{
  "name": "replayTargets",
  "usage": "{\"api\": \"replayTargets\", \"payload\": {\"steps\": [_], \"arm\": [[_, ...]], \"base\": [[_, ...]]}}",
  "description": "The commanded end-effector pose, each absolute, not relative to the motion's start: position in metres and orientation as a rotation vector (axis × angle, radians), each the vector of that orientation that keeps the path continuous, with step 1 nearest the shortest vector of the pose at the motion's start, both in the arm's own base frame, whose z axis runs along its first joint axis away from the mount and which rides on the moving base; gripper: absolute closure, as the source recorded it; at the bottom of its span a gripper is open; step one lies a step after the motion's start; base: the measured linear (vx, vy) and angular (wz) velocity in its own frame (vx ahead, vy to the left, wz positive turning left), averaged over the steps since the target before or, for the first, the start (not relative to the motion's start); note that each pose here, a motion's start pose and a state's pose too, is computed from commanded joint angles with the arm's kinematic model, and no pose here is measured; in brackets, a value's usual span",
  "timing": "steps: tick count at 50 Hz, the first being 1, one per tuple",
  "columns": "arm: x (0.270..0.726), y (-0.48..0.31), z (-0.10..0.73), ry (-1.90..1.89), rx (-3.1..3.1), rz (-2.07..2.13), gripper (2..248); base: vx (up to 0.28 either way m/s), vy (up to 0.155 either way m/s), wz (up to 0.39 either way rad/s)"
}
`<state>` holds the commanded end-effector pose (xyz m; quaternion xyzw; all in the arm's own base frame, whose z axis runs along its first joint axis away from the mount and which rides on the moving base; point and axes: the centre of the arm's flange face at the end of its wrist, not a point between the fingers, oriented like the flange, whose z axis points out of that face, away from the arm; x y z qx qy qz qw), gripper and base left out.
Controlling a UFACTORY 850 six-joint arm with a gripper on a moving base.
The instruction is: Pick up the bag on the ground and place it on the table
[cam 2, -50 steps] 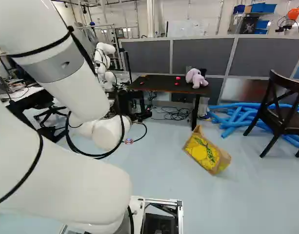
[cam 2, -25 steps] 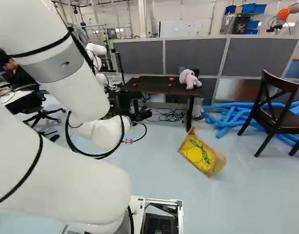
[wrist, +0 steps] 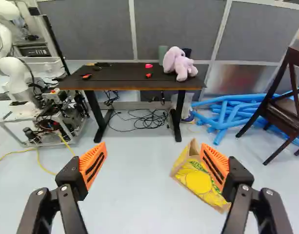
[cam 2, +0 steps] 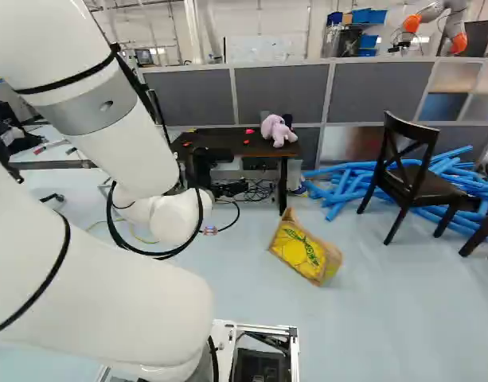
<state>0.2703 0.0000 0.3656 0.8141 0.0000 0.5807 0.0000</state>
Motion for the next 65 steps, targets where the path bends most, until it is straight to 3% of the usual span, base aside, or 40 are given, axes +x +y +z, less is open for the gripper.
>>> {"api": "replayTargets", "payload": {"steps": [31, 65], "arm": [[0.2703, 0.0, 0.3656, 0.0, 2.558, 1.824, 3], [0.2703, 0.0, 0.3656, 0.0, 2.558, 1.824, 3]], "base": [[0.154, -0.137, -0.268], [0.168, -0.079, -0.105]]}}
